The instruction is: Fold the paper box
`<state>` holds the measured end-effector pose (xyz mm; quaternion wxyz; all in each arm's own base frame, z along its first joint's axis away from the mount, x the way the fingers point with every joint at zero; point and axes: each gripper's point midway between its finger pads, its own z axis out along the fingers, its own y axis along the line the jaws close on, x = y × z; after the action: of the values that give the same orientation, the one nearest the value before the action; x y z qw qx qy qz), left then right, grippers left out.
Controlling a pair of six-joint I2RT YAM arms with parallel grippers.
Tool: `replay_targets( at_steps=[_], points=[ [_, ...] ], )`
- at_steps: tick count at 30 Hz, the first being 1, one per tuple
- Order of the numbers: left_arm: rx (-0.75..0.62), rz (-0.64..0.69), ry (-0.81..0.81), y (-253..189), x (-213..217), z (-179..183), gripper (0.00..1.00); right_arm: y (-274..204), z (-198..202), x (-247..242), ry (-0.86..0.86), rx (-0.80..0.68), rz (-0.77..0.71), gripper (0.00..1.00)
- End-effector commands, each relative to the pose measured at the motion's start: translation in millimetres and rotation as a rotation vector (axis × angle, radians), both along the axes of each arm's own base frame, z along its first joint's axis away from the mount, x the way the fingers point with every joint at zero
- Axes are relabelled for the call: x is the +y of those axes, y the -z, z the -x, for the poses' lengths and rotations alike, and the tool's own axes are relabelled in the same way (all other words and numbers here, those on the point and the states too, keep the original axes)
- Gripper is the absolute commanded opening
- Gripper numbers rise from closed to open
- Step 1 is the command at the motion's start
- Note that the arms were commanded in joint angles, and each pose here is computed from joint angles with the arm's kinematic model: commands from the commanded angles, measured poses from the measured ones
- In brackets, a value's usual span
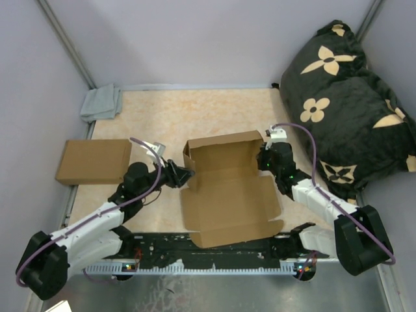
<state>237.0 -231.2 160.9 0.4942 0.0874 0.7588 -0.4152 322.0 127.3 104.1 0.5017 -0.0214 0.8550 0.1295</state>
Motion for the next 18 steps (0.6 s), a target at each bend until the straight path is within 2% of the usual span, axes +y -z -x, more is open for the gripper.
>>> replay_targets(
  at_steps=[1,18],
  points=[
    [-0.014,-0.052,-0.076,5.8,6.5,-12.8,0.54,-10.6,-0.1,13.5,-0.052,-0.013,-0.057,0.0],
    [-0.117,-0.247,-0.275,-1.2,12.1,-61.8,0.52,-15.9,24.8,26.0,-0.187,-0.068,-0.098,0.0]
  ],
)
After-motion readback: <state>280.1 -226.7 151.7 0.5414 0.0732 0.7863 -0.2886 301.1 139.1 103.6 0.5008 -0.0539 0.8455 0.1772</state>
